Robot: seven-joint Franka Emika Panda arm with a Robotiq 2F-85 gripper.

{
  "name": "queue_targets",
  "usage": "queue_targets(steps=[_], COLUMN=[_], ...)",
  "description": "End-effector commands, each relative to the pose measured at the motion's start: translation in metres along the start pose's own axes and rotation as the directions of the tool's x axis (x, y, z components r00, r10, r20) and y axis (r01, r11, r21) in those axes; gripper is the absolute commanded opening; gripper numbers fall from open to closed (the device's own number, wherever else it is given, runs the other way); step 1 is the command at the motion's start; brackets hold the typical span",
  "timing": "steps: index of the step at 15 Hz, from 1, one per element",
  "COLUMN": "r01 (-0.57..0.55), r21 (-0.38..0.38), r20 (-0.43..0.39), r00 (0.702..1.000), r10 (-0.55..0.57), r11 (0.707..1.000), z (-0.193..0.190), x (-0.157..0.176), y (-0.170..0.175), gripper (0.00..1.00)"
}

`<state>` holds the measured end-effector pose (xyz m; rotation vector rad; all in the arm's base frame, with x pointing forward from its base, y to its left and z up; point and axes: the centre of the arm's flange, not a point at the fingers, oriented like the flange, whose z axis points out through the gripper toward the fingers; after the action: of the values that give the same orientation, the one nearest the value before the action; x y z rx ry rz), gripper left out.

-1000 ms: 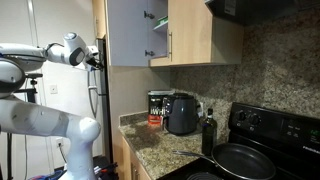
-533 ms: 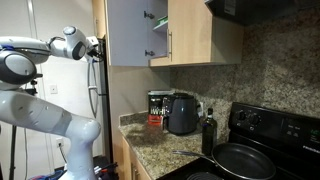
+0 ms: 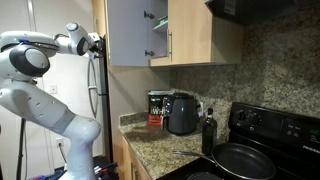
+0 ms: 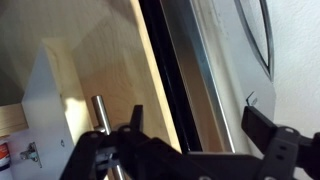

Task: Close the open cabinet door

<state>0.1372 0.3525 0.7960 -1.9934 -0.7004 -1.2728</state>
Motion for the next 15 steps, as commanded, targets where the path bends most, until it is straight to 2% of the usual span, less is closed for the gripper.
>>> queue_targets(steps=[1, 2, 5, 8, 9, 11, 15], r01=[0.027, 0.015, 0.014, 0.036, 0.051, 0.084, 0.073], r21=[-0.039, -0.035, -0.061, -0.097, -0.144, -0.189, -0.289], r20=[-0.09, -0.111, -0.181, -0.211, -0.228, -0.237, -0.263], r00=[0.996, 0.994, 0.983, 0.976, 0.97, 0.963, 0.953], r10=[-0.03, -0.019, -0.025, -0.056, -0.084, -0.129, -0.152], r11=[0.999, 0.999, 0.998, 0.995, 0.988, 0.978, 0.954], z=[0.006, 0.026, 0.038, 0.039, 0.033, 0.015, -0.044], x=[-0.001, 0.007, 0.018, 0.011, 0.01, 0.007, 0.005], y=[0.004, 0.021, 0.041, 0.049, 0.053, 0.06, 0.11], gripper=[1.0, 1.0, 1.0, 1.0, 1.0, 1.0, 1.0])
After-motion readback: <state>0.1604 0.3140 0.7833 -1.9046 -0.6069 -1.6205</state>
